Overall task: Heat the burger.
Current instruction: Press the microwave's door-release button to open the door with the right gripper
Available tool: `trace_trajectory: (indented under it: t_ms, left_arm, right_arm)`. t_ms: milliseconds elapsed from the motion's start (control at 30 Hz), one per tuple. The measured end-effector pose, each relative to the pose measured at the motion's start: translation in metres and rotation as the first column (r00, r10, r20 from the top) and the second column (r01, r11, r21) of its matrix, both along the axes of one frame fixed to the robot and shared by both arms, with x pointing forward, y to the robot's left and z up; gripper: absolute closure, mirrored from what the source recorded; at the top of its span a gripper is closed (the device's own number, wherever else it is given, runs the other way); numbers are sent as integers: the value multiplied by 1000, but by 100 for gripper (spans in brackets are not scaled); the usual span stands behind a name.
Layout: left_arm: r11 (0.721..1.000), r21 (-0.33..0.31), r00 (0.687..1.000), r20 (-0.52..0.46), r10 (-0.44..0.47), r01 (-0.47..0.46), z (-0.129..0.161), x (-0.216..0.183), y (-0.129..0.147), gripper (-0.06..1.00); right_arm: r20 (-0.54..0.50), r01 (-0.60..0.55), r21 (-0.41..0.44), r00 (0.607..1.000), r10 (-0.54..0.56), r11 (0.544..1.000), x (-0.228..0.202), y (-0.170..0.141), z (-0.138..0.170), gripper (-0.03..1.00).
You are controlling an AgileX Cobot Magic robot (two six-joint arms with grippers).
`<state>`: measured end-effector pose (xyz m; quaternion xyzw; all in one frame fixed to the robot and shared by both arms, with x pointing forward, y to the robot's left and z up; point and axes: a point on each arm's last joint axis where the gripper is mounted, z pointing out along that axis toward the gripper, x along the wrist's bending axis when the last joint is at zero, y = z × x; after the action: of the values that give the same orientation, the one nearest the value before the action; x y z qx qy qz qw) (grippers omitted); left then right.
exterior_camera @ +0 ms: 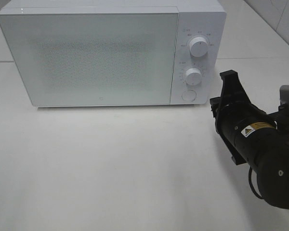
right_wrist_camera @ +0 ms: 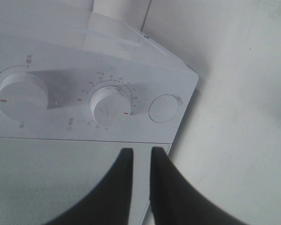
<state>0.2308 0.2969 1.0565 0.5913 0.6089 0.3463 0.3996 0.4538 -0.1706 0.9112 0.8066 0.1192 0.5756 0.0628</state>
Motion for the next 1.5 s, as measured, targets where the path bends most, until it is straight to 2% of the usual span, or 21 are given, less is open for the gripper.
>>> trace_trajectory:
  t_ms: [33,100,300,600,1067,1500]
  left_arm:
    - [1000,0,1000,0,0,0,0,0,0,-5]
    - [1000,0,1000,0,0,0,0,0,0,-5]
    - [1000,0,1000,0,0,0,0,0,0,-5]
    - [1000,0,1000,0,0,0,0,0,0,-5]
    - [1000,0,1000,0,0,0,0,0,0,-5]
    - [1000,0,1000,0,0,0,0,0,0,-5]
  right_arm:
    - [-3,20,57,1000,-20,998,0,0,0,91]
    - [-4,28,79,1000,-28,996,0,0,0,94]
    - [-18,48,140,999,-46,989,0,0,-1,96]
    - [-45,63,156,997,-56,986,1,2,-8,96]
    - [-94,48,195,995,-30,980,25,28,-32,96]
    - [-114,56,246,993,-28,968,73,25,-41,96]
